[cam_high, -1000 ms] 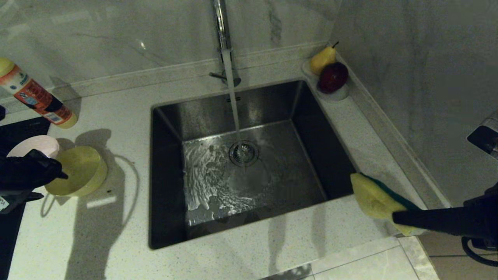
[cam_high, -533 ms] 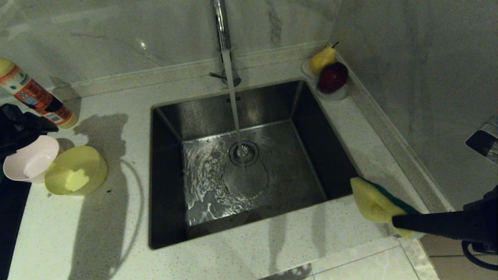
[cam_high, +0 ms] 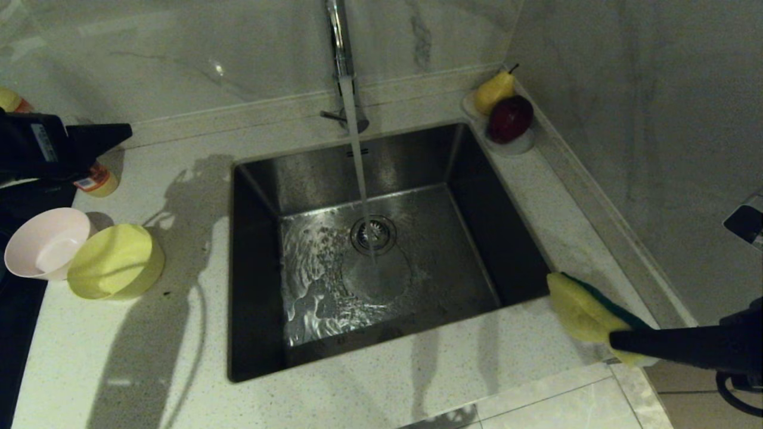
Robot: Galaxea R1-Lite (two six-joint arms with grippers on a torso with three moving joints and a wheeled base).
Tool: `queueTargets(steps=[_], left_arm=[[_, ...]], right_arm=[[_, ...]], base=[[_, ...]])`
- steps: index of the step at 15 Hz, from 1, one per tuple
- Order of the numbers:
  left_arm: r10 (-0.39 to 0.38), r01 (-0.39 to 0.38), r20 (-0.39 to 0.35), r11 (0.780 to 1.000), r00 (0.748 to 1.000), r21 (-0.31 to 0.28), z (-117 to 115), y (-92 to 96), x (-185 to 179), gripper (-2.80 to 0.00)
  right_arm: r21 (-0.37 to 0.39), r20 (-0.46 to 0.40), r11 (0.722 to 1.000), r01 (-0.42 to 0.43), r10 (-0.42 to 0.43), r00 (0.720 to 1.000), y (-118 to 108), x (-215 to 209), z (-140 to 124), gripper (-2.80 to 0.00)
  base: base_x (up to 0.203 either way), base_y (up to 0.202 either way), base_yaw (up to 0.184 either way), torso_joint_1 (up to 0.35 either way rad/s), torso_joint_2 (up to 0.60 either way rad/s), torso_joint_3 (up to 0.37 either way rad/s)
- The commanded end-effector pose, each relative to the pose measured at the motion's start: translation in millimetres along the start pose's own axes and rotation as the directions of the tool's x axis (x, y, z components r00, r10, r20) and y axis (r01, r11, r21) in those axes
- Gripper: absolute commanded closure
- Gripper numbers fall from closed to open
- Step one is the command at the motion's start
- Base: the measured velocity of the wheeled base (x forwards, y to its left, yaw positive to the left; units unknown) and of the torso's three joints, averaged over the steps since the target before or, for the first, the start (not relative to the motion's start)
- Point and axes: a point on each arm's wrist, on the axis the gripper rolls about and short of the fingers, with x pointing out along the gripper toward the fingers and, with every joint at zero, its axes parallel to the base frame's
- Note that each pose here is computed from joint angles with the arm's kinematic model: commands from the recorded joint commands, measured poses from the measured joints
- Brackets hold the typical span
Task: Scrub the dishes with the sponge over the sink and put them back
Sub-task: Place the bowl on the table, then put down the sponge
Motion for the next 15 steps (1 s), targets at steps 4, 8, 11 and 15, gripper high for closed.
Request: queueTargets(steps=[4,8,11,15], left_arm=[[-0.049,0.052,0.24,0.999,0.97,-0.005,-2.5,-4.8,-133.6,-2.8],[-0.037,0.049,0.296,0.998,0.955,-0.03,-41.1,-2.1,-217.9,-2.8],[-0.017,0.033,0.22,0.997,0.975,-0.069,-98.2,-8.7,-246.8,-2.8],[-0.016,0.027,0.111,0.994,0.994,-0.102,-183.9,-21.4,-245.4,-2.8]], right_arm=[[0.014,-0.004,1.0,0.009,-0.009,1.0,-3.0,2.3,2.0,0.0],[0.015,-0.004,1.0,0.011,-0.011,1.0,-3.0,1.5,0.8,0.0],[0.009,0.002,1.0,0.007,-0.007,1.0,-1.3,-0.9,0.0,0.0],[0.019,-0.008,1.0,0.014,-0.014,1.0,-2.9,3.8,4.3,0.0]], base=[[0.0,0.0,0.0,0.0,0.0,0.0],[0.0,0.0,0.0,0.0,0.0,0.0],[0.0,0.0,0.0,0.0,0.0,0.0],[0.0,0.0,0.0,0.0,0.0,0.0]])
